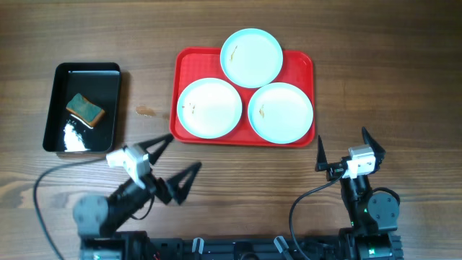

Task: Clean dirty plates on tray and stack at the side
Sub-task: 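Move the left gripper to the black tray and grasp the sponge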

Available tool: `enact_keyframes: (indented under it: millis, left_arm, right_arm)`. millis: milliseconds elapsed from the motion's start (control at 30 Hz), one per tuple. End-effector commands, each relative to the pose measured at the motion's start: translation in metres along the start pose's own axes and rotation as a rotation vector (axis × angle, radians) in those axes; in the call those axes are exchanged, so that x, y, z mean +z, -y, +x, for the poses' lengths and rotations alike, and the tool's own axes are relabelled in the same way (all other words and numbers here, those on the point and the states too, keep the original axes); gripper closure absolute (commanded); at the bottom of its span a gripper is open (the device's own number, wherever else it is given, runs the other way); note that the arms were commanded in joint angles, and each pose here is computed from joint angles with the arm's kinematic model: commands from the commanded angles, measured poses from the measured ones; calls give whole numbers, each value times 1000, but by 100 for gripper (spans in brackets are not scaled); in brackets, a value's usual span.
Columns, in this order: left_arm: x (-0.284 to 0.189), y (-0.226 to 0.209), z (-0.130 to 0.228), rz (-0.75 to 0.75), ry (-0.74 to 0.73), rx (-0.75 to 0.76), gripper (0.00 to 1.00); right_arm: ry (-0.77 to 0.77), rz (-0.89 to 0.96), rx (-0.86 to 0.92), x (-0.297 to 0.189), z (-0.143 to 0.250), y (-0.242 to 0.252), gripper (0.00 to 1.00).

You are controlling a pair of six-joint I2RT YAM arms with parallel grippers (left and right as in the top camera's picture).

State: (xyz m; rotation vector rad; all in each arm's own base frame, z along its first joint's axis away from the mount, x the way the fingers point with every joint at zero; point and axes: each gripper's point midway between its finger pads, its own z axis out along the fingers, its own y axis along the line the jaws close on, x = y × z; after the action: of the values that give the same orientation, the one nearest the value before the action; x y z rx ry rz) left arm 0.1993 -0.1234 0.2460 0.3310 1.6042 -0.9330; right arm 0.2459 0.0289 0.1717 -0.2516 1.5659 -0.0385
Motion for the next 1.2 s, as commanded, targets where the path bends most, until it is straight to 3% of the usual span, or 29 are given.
enact_keyframes:
  millis: [0,100,167,367,467,700,967,1167]
  left_arm:
    - [-1,-50,-39,-350,-64,79,0]
    - [-8,-88,-48,-595,-205,-30,0]
    - [-7,-99,-53,-660,-310,-70,0]
    - [20,-96,-63,-591,-470,-213,0]
    - [30,-105,-64,-584,-466,-226,0]
    - [-4,-166,-63,-990,-335,-485,0]
    - [-73,-249,-61,-1337,-434,-701,0]
    - [-106,-303,-46,-1436,-409,-810,0]
  right_arm:
    - [11,18,3,-1,-2,4,0]
    - [11,18,3,-1,-2,4,0]
    - [11,18,3,-1,-2,4,0]
    - [11,18,3,-1,-2,4,0]
    - [11,18,3,-1,-2,4,0]
    - [11,18,3,-1,-2,4,0]
    - [11,18,3,-1,-2,4,0]
    - [11,18,3,-1,-2,4,0]
